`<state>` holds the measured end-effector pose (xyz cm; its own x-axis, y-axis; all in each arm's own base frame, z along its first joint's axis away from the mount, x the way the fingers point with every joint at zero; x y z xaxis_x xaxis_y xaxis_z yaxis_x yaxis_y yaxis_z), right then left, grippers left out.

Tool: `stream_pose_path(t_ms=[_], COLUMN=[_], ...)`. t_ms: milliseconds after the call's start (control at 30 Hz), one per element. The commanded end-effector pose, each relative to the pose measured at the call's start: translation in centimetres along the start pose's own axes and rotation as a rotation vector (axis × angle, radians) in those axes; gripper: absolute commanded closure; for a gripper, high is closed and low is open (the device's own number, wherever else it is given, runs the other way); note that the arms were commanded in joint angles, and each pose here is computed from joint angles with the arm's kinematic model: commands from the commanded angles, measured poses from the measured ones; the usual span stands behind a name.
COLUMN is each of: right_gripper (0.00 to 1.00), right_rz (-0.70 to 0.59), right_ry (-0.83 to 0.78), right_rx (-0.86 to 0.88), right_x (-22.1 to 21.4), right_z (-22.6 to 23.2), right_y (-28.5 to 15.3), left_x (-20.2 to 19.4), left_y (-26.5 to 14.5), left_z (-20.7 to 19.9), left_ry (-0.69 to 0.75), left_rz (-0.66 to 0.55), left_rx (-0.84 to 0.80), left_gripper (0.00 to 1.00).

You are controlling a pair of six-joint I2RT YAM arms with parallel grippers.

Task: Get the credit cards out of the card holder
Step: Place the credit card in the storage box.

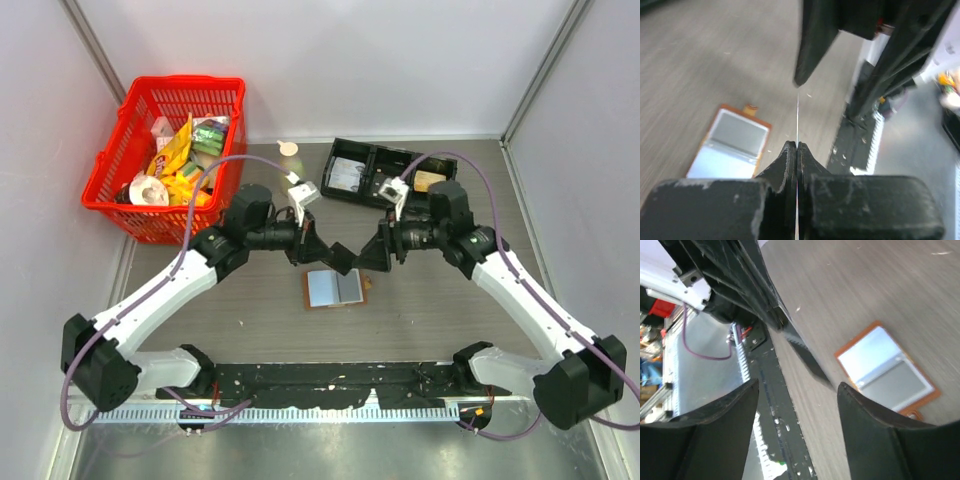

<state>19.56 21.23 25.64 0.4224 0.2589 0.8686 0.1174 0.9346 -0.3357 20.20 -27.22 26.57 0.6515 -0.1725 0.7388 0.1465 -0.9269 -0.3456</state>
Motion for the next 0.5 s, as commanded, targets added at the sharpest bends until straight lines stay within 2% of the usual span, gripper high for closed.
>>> stream_pose_path(t_ms=[0, 33, 67, 167, 200, 233, 267, 300, 467], right_gripper=[0.27, 0.24, 0.24, 0.23, 0.23, 0.23, 0.23, 0.23, 0.24], right_rz=[-0.25, -0.315, -0.331, -0.432, -0.449, -0.517, -0.525, -0.564, -0.635], right_ry=[0.026, -0.015, 0.05, 0.073, 0.149, 0.104, 0.189, 0.18, 0.243], right_rx=[-0.094, -0.101, -0.114, -0.123, -0.116, -0.098, -0.094, -0.082, -0.047], right_x=[3.2, 4.3, 3.5, 3.7, 2.8, 3.8, 2.7, 2.8, 2.8], right_z=[-0.4, -0.5, -0.7, -1.3, -1.6, -1.4, -1.8, -1.7, -2.1], right_y=[-1.5, -1.6, -1.4, -1.1, -0.7, -1.0, -0.5, -0.6, 0.0], left_x=[3.6, 3.7, 3.6, 3.8, 3.9, 4.0, 4.1, 4.2, 4.5], left_y=[-2.1, -2.6, -2.9, -3.6, -3.8, -4.0, -4.1, -4.2, -4.2], left_z=[2.0, 2.6, 3.1, 3.4, 3.2, 2.8, 2.7, 2.4, 1.4], left_ry=[-0.087, -0.105, -0.133, -0.204, -0.233, -0.253, -0.279, -0.317, -0.402], left_rz=[-0.327, -0.365, -0.399, -0.525, -0.561, -0.602, -0.636, -0.668, -0.737], left_rx=[0.232, 0.28, 0.316, 0.337, 0.317, 0.284, 0.267, 0.235, 0.115], left_gripper=[1.0, 1.0, 1.0, 1.0, 1.0, 1.0, 1.0, 1.0, 1.0])
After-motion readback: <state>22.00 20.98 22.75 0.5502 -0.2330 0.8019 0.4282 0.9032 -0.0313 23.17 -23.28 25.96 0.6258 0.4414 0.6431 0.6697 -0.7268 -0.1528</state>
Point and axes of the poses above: each gripper's point midway between its finger pads, its own y axis out along the fingers, its own z axis along the line the jaws close on, x = y × z, the point moved 4 cm from there along -y, back along the fingers, and after that the axes turned 11 degrees about -y, right-handed, at the moved point
